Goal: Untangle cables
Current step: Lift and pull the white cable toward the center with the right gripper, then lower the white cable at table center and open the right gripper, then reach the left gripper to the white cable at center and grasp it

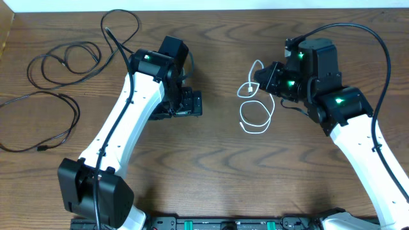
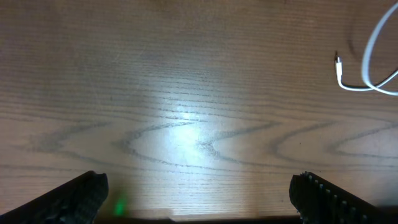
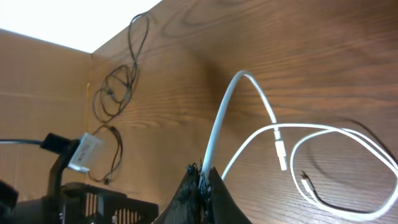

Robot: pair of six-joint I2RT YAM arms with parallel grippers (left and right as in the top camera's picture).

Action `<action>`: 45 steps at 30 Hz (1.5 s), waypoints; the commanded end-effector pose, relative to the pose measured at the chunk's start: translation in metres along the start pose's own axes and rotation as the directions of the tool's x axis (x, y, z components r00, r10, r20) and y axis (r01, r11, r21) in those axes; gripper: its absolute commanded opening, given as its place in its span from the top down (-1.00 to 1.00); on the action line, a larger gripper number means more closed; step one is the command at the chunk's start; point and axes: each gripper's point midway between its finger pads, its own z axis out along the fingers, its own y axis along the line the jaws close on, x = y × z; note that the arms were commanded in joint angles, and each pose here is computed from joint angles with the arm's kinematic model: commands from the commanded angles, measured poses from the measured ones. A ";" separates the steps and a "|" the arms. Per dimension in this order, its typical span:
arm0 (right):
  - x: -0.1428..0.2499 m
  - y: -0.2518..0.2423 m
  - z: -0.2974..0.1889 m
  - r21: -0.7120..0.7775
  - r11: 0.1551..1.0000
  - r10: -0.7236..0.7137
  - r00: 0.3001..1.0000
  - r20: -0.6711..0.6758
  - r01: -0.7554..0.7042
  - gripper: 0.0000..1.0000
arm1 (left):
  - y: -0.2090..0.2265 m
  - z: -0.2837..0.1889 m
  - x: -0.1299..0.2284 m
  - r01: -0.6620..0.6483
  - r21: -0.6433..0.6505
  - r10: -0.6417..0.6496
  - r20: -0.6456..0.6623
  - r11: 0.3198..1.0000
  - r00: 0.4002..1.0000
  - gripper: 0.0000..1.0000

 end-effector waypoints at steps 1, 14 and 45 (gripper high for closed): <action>-0.002 -0.029 -0.005 0.153 0.988 0.026 0.998 0.049 -0.033 0.97 | 0.003 0.003 0.001 -0.012 -0.018 0.012 -0.009 1.000 1.000 -0.96; 0.068 -0.098 0.023 0.465 0.878 -0.001 0.971 -0.238 0.115 -0.71 | 0.003 0.003 0.001 -0.012 -0.018 0.012 -0.009 1.000 1.000 -0.96; -0.003 -0.228 -0.087 0.688 0.703 0.243 0.970 0.009 -0.182 -0.98 | -0.088 0.010 -0.014 -0.204 0.339 0.181 0.097 0.919 0.979 -0.96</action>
